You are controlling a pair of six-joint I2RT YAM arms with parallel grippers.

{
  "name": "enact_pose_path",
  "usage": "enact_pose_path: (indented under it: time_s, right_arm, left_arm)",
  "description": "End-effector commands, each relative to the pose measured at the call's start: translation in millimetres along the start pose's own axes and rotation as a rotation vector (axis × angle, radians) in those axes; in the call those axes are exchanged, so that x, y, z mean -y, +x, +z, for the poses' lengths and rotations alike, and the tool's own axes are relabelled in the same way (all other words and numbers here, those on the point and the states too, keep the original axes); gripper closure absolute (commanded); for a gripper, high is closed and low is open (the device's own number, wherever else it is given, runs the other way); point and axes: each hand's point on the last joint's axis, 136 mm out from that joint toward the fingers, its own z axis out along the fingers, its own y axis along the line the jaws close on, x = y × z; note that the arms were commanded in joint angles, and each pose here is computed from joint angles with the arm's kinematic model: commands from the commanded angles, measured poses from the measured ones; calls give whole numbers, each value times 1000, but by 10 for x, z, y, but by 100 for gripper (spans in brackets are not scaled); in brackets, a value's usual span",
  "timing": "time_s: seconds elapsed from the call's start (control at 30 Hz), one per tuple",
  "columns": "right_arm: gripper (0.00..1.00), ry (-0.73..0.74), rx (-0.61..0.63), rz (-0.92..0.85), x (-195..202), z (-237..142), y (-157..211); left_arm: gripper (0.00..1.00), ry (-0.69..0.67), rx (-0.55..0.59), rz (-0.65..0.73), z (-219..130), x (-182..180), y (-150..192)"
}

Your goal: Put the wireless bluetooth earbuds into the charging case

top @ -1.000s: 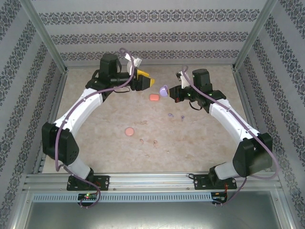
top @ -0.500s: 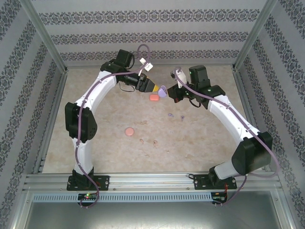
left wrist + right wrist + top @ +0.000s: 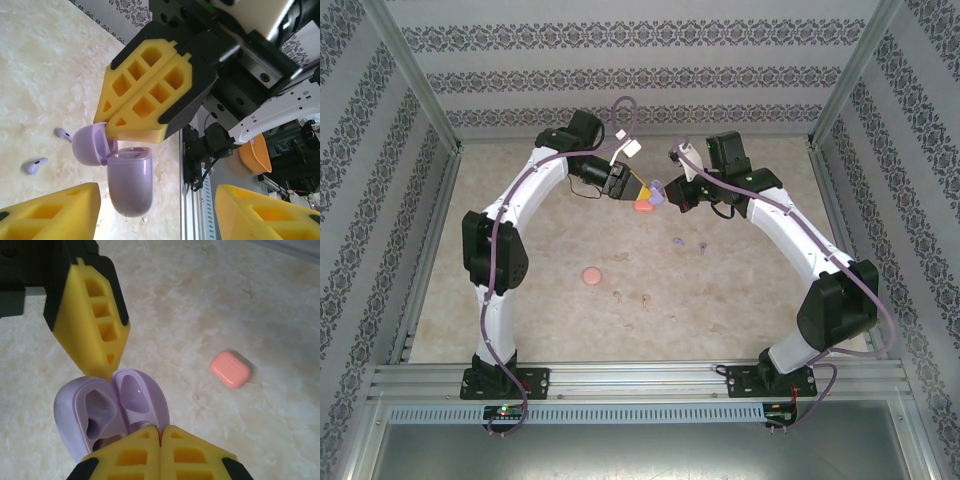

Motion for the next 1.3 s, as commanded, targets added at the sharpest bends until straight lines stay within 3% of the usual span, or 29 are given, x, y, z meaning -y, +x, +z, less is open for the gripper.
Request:
enact_pose_path:
  time_s: [0.0, 0.27, 0.7, 0.73, 0.83, 0.9, 1.07, 1.13, 1.27]
  right_arm:
    - [100, -37, 7, -39, -126, -5, -94]
    - [100, -27, -8, -47, -141, 46, -111]
    - [100, -16, 4, -41, -137, 53, -149]
    - [97, -12, 9, -38, -129, 52, -164]
    - [66, 24, 28, -22, -81, 16, -217]
    - [56, 47, 52, 0, -39, -63, -275]
    - [49, 65, 130, 93, 24, -412, -320]
    - [43, 99, 158, 151, 69, -553, -243]
    - [41, 169, 137, 291, 187, -598, 47]
  left_arm:
    - [40, 10, -22, 2, 83, -47, 46]
    - [49, -14, -25, 21, 122, -80, 13]
    - [85, -1, -29, 21, 139, -52, 27]
    - [89, -1, -28, 19, 133, -50, 28]
    - [99, 6, -27, 21, 139, -43, 33]
    - [100, -6, -29, 24, 136, -63, 34]
    - [100, -90, 49, 36, 6, -249, -65]
    - [100, -155, 107, 50, -114, -332, -145]
    - [100, -275, 234, 108, -354, -367, -338]
